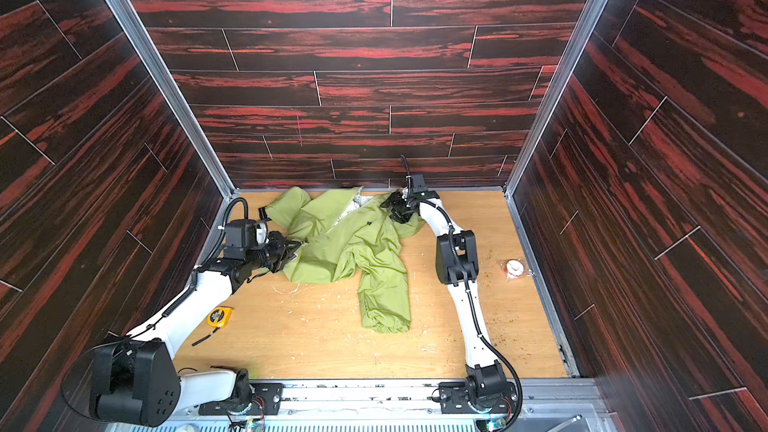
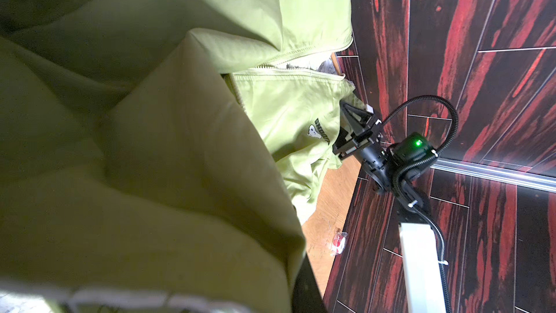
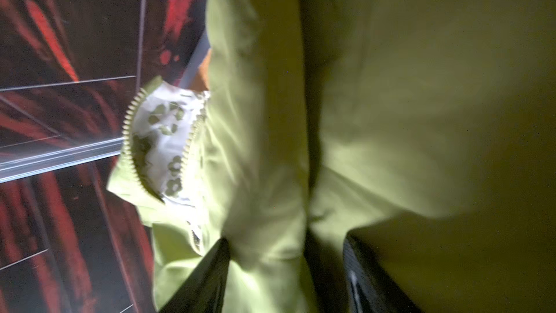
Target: Zip up the jacket
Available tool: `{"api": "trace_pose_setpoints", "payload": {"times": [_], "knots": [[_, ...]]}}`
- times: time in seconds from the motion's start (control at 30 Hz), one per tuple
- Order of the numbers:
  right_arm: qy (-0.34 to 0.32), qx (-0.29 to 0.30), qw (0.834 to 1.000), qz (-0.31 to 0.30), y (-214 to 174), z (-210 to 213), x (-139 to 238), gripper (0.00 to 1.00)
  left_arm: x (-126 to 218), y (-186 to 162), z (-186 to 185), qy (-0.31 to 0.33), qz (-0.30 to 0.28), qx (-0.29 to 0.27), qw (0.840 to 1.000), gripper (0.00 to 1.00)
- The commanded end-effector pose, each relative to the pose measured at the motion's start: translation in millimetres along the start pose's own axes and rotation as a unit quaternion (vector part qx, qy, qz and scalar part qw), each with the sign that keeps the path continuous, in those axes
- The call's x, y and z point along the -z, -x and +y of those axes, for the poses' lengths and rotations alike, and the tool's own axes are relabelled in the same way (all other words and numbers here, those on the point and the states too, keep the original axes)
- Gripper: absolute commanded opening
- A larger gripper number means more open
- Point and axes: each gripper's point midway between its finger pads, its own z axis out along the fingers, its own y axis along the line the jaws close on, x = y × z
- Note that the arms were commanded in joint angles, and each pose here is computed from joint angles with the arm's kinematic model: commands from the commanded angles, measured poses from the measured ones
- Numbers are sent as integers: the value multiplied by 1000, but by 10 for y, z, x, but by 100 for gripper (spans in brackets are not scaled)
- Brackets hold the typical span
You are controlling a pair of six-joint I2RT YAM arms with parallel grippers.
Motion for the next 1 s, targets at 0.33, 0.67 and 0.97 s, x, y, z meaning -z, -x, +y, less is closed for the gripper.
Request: {"api": "trace_pose_setpoints", "payload": {"times": [0.33, 0.67, 0.97], "knots": [[135, -23, 991, -2, 300, 245, 164, 0, -14, 68, -63, 24, 13, -39, 999, 0], [164, -21, 983, -79, 99, 12, 1359, 0, 5, 169, -160, 40, 5, -95, 995, 0], [128, -46, 986, -100, -640, -665, 1861, 0, -11, 132, -188, 37, 19, -112, 993, 0]]}}
